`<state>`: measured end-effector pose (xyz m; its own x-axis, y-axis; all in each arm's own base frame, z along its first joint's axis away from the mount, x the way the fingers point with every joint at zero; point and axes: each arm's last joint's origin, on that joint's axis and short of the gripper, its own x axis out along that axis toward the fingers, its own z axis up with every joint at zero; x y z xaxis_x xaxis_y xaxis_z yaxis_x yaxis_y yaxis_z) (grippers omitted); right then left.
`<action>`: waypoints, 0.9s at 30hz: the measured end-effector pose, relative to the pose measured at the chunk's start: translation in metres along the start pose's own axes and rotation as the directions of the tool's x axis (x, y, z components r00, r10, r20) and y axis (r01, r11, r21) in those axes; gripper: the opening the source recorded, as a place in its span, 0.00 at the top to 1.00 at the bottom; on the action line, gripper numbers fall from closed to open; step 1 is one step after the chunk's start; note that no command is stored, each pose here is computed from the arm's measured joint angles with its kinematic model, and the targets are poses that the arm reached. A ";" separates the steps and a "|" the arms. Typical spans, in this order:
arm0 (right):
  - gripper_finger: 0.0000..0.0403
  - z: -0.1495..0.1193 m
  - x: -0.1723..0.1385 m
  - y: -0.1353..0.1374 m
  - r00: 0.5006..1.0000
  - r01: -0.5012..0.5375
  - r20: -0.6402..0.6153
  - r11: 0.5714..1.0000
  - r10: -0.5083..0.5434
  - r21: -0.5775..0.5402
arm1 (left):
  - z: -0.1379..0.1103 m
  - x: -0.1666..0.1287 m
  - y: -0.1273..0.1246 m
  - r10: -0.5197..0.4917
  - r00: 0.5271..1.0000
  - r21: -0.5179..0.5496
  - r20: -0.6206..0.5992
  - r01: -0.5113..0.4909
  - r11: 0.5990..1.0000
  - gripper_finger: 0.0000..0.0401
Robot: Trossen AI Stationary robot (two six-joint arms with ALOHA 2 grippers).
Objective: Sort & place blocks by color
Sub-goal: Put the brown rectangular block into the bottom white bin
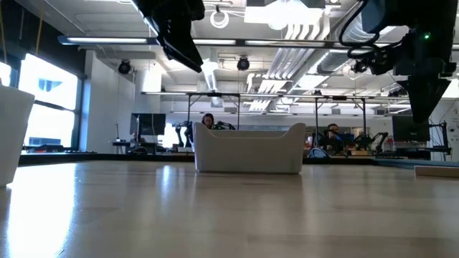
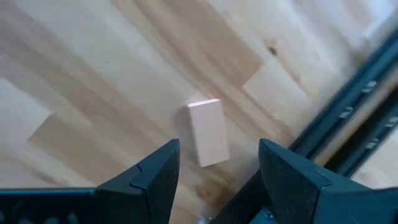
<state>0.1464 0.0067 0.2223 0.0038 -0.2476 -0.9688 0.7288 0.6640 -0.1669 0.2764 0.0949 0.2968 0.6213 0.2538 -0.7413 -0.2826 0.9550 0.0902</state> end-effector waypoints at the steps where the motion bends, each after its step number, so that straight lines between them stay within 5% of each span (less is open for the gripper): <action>1: 0.49 0.002 0.001 0.000 1.000 -0.010 -0.010 1.000 0.010 -0.007 | 0.000 0.000 0.000 0.000 1.000 0.000 0.000 0.000 1.000 0.48; 9: 0.49 0.017 0.014 0.003 0.993 -0.054 -0.109 0.998 0.050 -0.032 | 0.000 0.000 0.000 0.000 1.000 0.000 0.004 0.000 1.000 0.48; 27: 0.49 0.037 0.060 0.019 0.931 0.020 -0.359 0.991 -0.067 -0.132 | 0.000 0.000 0.000 -0.002 1.000 0.001 0.003 0.002 1.000 0.48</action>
<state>0.1857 -0.0220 0.1678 -0.2908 -0.0219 -0.9565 0.6321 0.7461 -0.2092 0.2766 0.0948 0.2970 0.6239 0.2520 -0.7398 -0.2807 0.9557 0.0889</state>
